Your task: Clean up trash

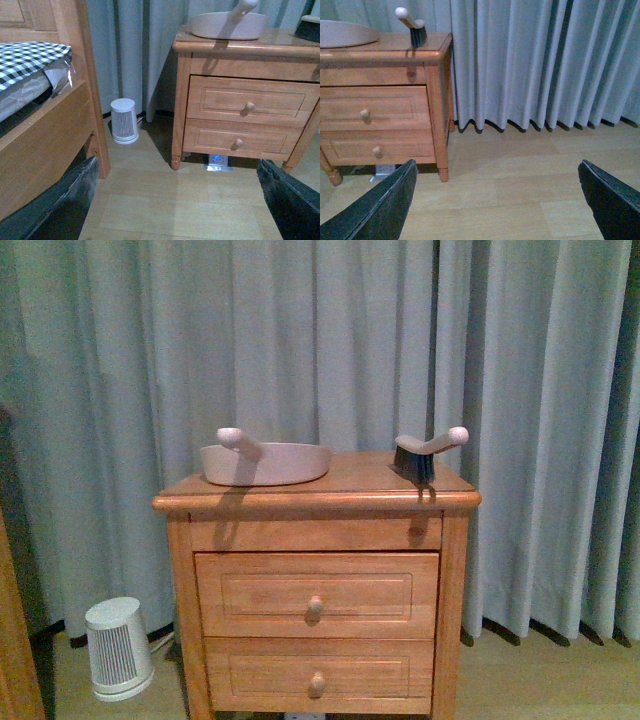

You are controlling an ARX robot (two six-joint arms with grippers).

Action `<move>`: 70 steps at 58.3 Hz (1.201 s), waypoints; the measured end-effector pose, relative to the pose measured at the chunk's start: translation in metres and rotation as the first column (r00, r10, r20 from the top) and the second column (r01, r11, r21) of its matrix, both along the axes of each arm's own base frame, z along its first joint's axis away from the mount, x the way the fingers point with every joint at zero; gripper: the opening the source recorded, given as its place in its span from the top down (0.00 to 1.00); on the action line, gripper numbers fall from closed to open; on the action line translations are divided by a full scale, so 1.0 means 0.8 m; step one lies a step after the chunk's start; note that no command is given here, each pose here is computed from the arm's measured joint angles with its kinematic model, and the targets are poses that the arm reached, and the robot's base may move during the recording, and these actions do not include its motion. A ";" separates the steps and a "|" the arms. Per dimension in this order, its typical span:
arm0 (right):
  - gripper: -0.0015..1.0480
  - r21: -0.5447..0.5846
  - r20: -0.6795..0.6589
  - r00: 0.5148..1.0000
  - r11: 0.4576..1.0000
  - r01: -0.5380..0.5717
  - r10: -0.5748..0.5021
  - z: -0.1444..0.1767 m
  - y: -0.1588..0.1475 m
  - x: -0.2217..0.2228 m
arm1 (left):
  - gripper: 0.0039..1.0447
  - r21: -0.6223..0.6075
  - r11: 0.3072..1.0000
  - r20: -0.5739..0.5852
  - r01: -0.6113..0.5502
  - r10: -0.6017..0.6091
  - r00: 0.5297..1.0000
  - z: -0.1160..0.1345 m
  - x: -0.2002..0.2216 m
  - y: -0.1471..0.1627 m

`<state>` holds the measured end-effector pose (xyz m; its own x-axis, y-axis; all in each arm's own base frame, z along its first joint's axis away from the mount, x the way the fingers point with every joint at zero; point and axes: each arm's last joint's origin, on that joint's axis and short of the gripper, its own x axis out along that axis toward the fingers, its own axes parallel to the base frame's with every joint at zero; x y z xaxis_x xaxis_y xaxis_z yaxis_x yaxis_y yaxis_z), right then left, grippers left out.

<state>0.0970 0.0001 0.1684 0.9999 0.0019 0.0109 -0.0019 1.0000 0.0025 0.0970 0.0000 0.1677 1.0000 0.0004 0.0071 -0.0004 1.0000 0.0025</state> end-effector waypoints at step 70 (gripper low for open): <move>0.07 0.000 0.000 1.000 1.000 0.000 0.000 0.000 0.000 0.000 | 0.07 0.000 1.000 0.000 0.000 0.000 1.000 0.000 0.000 0.000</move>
